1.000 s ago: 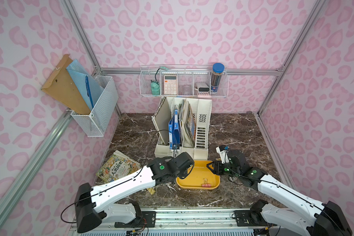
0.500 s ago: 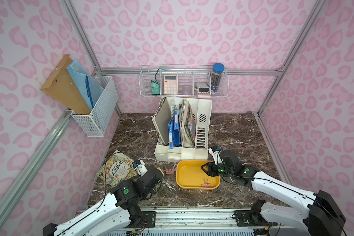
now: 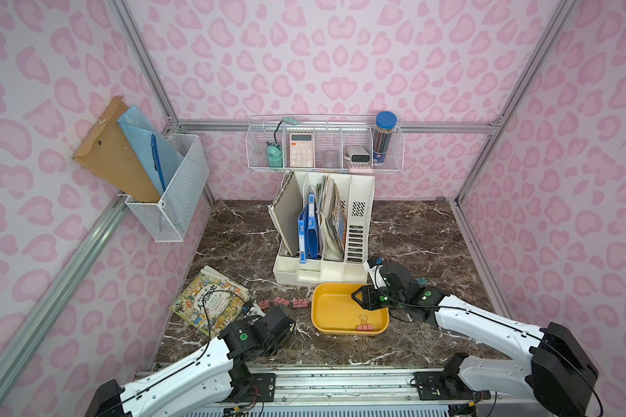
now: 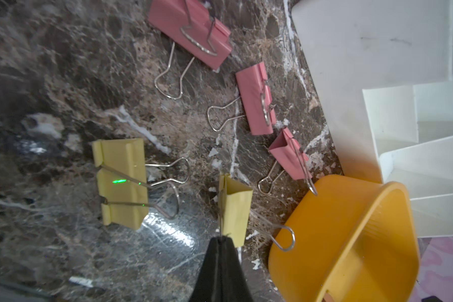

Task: Take out the binder clips from the storage box
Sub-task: Place the binder clip at the center of the board.

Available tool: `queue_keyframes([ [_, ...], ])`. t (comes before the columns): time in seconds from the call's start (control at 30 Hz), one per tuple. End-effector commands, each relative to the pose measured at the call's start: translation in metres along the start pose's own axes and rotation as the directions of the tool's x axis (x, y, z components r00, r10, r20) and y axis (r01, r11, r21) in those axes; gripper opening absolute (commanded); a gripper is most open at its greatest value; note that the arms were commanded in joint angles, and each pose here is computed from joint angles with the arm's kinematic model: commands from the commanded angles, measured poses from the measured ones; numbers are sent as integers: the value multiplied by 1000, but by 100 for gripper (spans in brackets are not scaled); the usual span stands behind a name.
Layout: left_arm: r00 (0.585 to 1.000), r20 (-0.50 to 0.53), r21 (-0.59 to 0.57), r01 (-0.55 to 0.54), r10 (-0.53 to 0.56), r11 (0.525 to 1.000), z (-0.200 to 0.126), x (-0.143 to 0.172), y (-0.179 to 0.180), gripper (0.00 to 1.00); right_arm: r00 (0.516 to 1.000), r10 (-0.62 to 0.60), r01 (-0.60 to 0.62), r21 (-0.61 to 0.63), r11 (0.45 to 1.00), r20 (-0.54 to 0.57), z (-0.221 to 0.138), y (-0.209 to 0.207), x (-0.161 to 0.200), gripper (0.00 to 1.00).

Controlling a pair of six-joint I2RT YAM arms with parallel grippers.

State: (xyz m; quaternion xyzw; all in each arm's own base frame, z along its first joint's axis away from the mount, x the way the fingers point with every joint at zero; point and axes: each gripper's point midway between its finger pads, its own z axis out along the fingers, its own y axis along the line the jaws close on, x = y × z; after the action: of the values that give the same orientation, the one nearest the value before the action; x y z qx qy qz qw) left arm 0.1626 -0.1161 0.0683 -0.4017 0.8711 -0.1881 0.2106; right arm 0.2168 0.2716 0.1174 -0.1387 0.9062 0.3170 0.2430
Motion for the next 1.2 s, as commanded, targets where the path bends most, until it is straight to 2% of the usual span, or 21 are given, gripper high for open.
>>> queue_keyframes([
  [0.0,1000,-8,25,30,-30,999,3,2,-6,0,1000,-8,8,18,1000,-15,1,-3,3,50],
  [0.17,996,-57,44,65,-62,997,16,14,-6,0,1000,-9,9,22,1000,-20,1,-3,3,50],
  [0.3,995,-55,-19,78,-79,997,16,14,9,0,999,-21,21,25,999,-25,-1,-2,1,51],
  [0.33,995,-56,-31,79,-81,996,15,13,11,3,999,-25,26,30,999,-27,-1,-2,2,51],
  [0.43,997,-49,-59,57,-60,997,12,12,16,26,997,-54,55,28,998,-51,-2,-2,4,51],
  [0.5,998,-44,-88,45,-49,995,7,10,19,35,995,-67,71,54,996,-79,-1,-6,8,52],
  [0.57,999,-46,-86,6,-10,996,4,9,13,40,990,-83,90,63,994,-110,0,-9,14,52],
  [0.7,995,-76,-98,-70,62,993,-6,11,3,42,981,-108,120,71,990,-162,0,-9,26,52],
  [0.87,987,-74,-184,-151,139,971,-20,5,7,43,973,-105,128,105,986,-206,6,-20,38,52],
  [1.0,973,-34,-202,-229,227,952,-30,-8,0,43,982,-94,116,136,984,-161,3,-23,29,53],
  [1.17,911,12,-101,-408,411,907,-46,-17,-51,46,997,-72,77,176,981,-35,-12,-29,9,55],
])
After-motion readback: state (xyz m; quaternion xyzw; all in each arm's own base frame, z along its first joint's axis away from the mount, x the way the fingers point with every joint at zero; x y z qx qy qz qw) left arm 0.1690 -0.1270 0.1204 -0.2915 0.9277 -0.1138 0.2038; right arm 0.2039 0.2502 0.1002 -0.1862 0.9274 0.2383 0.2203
